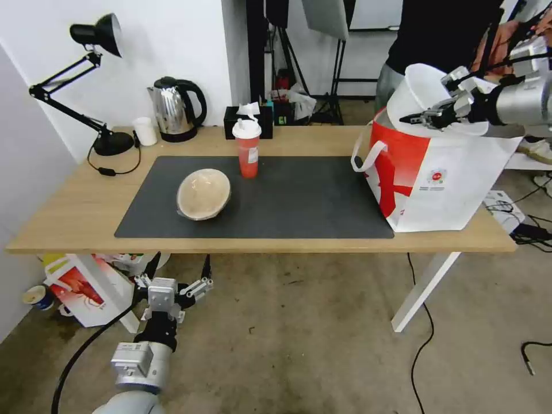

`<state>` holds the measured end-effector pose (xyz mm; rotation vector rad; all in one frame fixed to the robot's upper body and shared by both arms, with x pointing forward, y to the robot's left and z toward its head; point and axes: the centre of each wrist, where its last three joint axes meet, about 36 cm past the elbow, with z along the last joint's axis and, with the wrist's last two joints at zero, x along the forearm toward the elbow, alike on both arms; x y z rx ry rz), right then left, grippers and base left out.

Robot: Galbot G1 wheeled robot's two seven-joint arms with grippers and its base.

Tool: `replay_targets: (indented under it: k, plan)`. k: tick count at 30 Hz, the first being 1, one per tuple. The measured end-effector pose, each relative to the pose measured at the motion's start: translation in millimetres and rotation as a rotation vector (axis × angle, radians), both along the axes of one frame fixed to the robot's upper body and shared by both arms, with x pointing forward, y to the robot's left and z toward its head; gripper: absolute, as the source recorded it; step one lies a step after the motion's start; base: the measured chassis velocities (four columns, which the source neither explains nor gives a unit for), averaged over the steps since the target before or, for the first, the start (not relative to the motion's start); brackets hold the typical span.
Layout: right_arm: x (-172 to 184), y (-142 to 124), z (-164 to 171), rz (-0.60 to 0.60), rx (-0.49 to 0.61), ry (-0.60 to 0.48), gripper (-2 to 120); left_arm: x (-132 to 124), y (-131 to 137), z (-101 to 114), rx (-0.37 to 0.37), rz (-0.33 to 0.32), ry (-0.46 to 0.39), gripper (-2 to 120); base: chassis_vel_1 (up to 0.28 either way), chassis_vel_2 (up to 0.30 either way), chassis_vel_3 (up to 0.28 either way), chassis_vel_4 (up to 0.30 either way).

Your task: Pick up the trash from the table and place it into the takeout bag.

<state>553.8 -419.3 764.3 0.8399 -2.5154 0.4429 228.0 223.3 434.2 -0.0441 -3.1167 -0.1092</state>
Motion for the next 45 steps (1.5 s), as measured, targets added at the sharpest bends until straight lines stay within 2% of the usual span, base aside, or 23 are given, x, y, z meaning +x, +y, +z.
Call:
replay_targets:
  k: [11,14,15,20,21,24,25,29,30,34,38,45]
  plan:
    - [0,1,-7,-0.010,0.023,0.008,0,0,0,0,0.000,0.000,0.000,100,0.000,0.000,0.000,0.000]
    - [0,2,-8,-0.019,0.031,0.005,12,0,0,0,0.000,0.000,0.000,100,0.000,0.000,0.000,0.000]
    - [0,2,-8,-0.019,0.031,0.005,12,0,0,0,0.000,0.000,0.000,100,0.000,0.000,0.000,0.000]
    - [-1,2,-4,-0.041,0.045,-0.008,39,0,0,0,0.000,0.000,0.000,100,0.000,0.000,0.000,0.000]
    - [-1,2,-4,-0.041,0.045,-0.008,39,0,0,0,0.000,0.000,0.000,100,0.000,0.000,0.000,0.000]
    - [-1,2,-3,-0.049,0.044,-0.014,53,0,0,0,0.000,0.000,0.000,100,0.000,0.000,0.000,0.000]
    - [-1,2,-3,-0.049,0.044,-0.014,53,0,0,0,0.000,0.000,0.000,100,0.000,0.000,0.000,0.000]
    - [0,3,-2,-0.057,0.043,-0.021,72,0,0,0,0.000,0.000,0.000,100,0.000,0.000,0.000,0.000]
    - [0,3,-2,-0.057,0.043,-0.021,72,0,0,0,0.000,0.000,0.000,100,0.000,0.000,0.000,0.000]
    - [1,3,-2,-0.058,0.043,-0.023,91,0,0,0,0.000,0.000,0.000,100,0.000,0.000,0.000,0.000]
    - [0,3,1,-0.057,0.046,-0.030,99,0,0,0,0.000,0.000,0.000,100,0.000,0.000,0.000,0.000]
    - [-3,6,7,-0.051,0.078,-0.052,100,0,0,0,0.000,0.000,0.000,100,0.000,0.000,0.000,0.000]
